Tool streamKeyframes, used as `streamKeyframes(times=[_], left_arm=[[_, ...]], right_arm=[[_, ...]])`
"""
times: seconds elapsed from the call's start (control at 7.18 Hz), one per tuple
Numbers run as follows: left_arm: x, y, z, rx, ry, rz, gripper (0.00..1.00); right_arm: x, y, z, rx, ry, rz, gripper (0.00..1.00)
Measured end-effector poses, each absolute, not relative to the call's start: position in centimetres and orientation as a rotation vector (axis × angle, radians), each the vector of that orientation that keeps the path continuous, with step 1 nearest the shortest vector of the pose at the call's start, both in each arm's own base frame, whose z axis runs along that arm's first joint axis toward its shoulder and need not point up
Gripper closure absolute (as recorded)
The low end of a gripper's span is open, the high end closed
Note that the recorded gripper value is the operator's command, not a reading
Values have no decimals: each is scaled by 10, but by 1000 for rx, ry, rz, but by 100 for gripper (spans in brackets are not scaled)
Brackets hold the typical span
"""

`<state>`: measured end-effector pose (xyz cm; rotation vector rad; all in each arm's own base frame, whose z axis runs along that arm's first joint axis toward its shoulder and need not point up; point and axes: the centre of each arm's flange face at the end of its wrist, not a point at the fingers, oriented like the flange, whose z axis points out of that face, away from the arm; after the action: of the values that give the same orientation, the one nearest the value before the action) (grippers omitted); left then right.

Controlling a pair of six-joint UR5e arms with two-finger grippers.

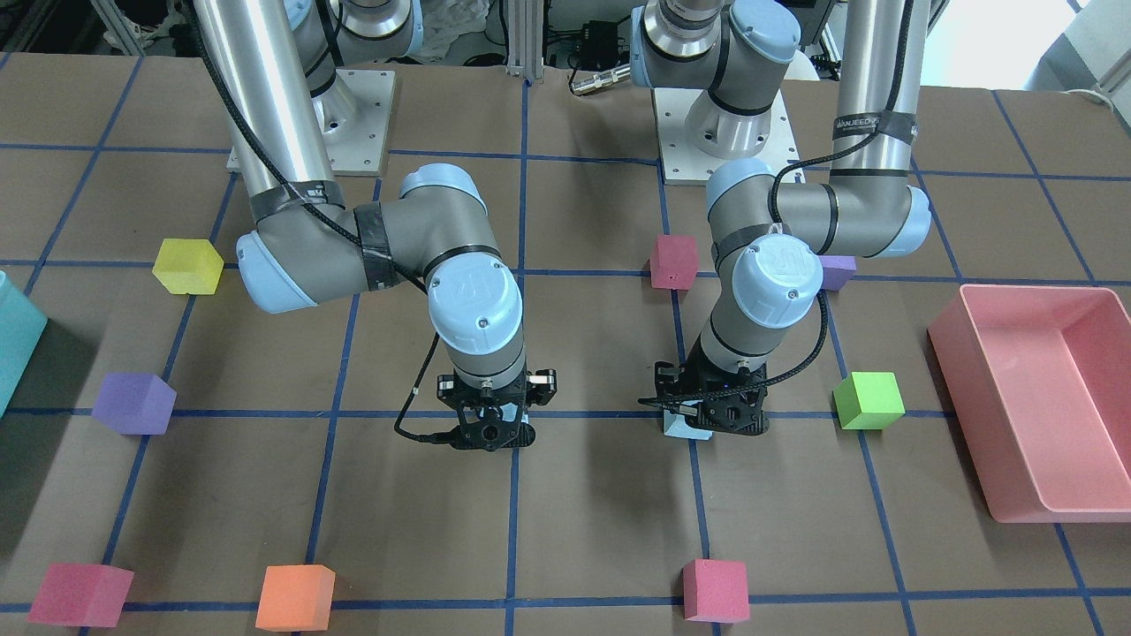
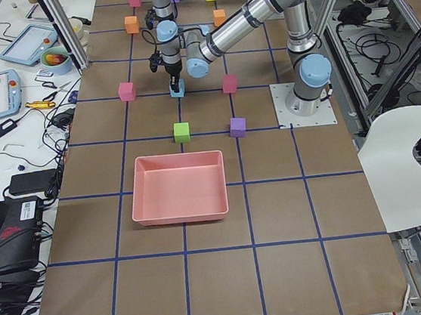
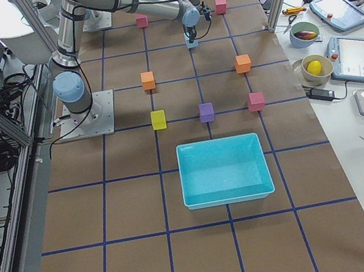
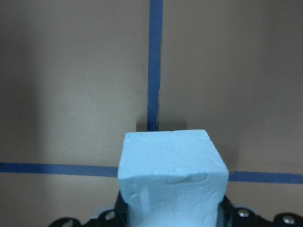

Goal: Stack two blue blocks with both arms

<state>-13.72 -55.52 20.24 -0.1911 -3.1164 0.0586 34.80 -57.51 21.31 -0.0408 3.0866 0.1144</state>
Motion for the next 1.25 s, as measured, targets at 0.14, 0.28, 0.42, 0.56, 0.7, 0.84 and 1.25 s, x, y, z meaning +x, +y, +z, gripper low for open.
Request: streamKeyframes(times=[0.14,0.28,0.42,0.56,0.7,0.84,1.25], left_arm=[[-137,-557,207,-192,-3118,81,100],[-136,-561,213,-192,-3129,103,100],[-136,-566,220,-193,-3144,120,100],[-137,-569,226,-194,-3152,129,100],[-140,-572,232,-194,-3154,133,100],[-144,-576,239,-197,-3152,127,100],[-177,-589,274,-123,-3135,75,100]], right_arm=[[350,-575,209,-3,3077,126,81],[351,-575,206,17,3073,133,24],[351,-575,205,26,3072,136,0],[351,-575,205,25,3072,137,0],[351,-575,205,23,3074,137,0],[350,-576,206,22,3077,133,0],[295,-592,274,108,3054,34,0]])
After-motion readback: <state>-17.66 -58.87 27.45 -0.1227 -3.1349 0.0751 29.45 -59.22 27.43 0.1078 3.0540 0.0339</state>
